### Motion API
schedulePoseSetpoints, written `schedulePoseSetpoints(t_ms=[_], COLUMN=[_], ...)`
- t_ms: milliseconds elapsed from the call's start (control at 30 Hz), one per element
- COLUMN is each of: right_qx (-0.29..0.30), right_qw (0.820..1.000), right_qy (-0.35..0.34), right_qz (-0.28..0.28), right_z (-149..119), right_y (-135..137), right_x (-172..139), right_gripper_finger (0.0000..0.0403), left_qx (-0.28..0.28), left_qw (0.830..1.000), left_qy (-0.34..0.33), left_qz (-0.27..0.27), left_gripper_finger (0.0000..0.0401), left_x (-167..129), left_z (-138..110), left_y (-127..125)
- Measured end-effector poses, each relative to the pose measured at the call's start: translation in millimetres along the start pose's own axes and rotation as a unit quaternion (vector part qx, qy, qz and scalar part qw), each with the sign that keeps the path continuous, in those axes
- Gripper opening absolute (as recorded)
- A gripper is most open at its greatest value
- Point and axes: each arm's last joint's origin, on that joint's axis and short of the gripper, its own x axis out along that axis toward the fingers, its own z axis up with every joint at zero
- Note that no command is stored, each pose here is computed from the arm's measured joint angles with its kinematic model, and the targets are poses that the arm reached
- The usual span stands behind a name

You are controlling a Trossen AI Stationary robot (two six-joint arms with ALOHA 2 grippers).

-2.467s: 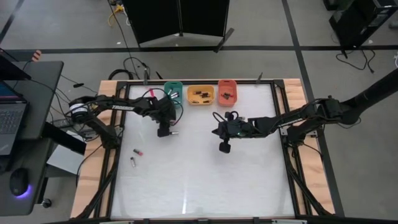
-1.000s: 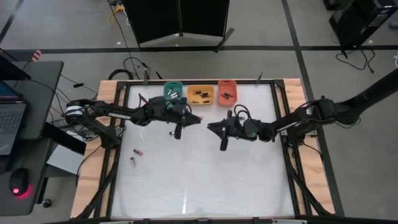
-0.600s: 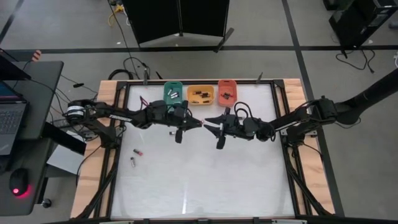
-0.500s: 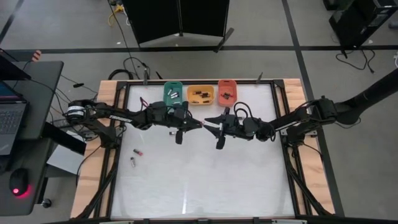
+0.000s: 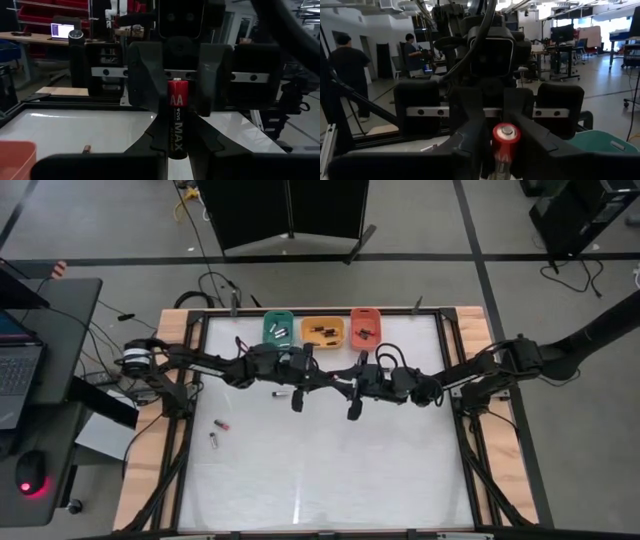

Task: Sort batteries
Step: Put the red battery into the orange bin

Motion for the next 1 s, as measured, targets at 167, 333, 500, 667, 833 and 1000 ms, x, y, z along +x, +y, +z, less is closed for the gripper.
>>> schedulePoseSetpoints(t_ms=[167, 333, 500, 667, 833, 1000], right_qx=[-0.007, -0.015, -0.022, -0.037, -0.044, -0.049], right_qw=[1.000, 1.000, 1.000, 0.999, 0.999, 0.998], right_qy=[-0.001, -0.001, 0.001, 0.004, 0.006, -0.005], right_qz=[0.000, 0.000, -0.002, -0.017, -0.028, -0.028], right_z=[0.4, 0.3, -0.1, -1.1, -1.1, 6.2], right_y=[0.3, 0.2, 0.1, -0.9, -1.5, -1.6], right_x=[-0.1, -0.1, -0.1, 0.0, -0.3, -2.3], right_gripper_finger=[0.0062, 0.0062, 0.0062, 0.0062, 0.0062, 0.0062], left_qx=[0.006, 0.012, 0.013, 0.021, 0.032, 0.041], left_qw=[1.000, 1.000, 1.000, 0.999, 0.998, 0.998], left_qy=[-0.001, 0.000, 0.003, 0.010, 0.026, 0.030], left_qz=[-0.006, -0.005, 0.006, 0.030, 0.041, 0.047], left_gripper_finger=[0.0044, 0.0044, 0.0068, 0.0119, 0.0128, 0.0129], left_x=[1.3, 1.4, 1.6, 0.8, 0.5, 0.2], left_z=[0.2, 0.2, -0.3, -2.8, -5.6, -6.6], left_y=[0.1, 0.3, 1.0, 2.5, 3.6, 4.0])
